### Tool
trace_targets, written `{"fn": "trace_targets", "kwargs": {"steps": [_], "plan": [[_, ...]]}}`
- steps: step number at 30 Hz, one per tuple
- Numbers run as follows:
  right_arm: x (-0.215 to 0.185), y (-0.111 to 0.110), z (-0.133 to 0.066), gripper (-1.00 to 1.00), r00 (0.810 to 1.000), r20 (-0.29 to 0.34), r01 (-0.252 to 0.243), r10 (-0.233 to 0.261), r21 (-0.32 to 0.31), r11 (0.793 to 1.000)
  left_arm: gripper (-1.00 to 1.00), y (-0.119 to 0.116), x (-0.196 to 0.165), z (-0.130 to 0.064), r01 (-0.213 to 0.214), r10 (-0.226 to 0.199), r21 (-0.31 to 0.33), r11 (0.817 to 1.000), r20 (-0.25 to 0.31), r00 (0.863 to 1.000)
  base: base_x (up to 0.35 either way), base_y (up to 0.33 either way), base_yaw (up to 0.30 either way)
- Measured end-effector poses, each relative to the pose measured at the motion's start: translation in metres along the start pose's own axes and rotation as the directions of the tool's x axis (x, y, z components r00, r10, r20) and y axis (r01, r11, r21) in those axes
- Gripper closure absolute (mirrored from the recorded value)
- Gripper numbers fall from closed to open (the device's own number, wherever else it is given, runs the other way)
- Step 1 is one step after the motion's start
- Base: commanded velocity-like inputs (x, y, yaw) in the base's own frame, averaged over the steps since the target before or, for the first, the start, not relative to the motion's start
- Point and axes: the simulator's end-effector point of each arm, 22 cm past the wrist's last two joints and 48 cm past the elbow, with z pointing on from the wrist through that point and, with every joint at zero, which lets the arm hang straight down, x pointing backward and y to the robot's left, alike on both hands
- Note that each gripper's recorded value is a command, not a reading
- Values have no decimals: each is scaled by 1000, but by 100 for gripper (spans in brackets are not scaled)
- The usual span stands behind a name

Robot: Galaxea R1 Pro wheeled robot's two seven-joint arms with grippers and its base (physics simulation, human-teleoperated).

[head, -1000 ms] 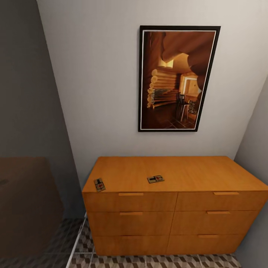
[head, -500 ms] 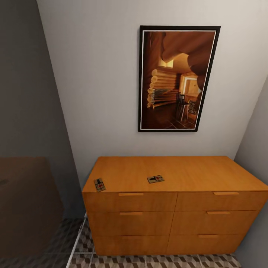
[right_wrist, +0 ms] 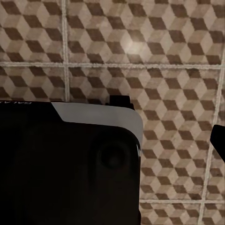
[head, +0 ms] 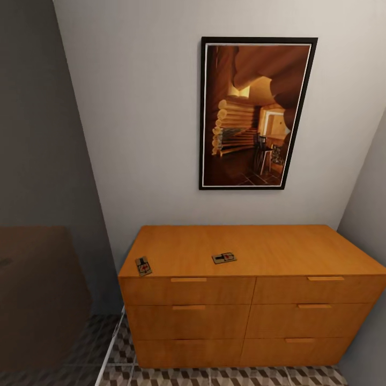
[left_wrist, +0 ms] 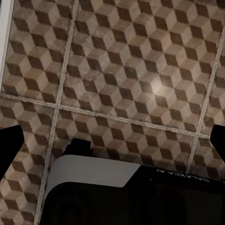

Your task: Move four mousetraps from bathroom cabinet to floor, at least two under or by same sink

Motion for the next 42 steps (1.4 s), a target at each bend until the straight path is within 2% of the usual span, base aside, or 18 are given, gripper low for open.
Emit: {"fn": "trace_targets", "kwargs": {"steps": [4,11,18,42], "plan": [[0,0,0,-100,1000,0,8,-8,0,1000,-100,0,0,0,0,0,0,1000,0,1000,0,0,0],[0,2,0,-100,998,0,69,-69,-4,998,-100,0,0,0,0,0,0,1000,0,1000,0,0,0],[0,3,0,-100,996,1,95,-95,-7,995,-100,0,0,0,0,0,0,1000,-1,1000,0,0,0],[-1,4,0,-100,994,3,105,-105,-9,994,-100,0,0,0,0,0,0,1000,0,1000,0,0,0]]}}
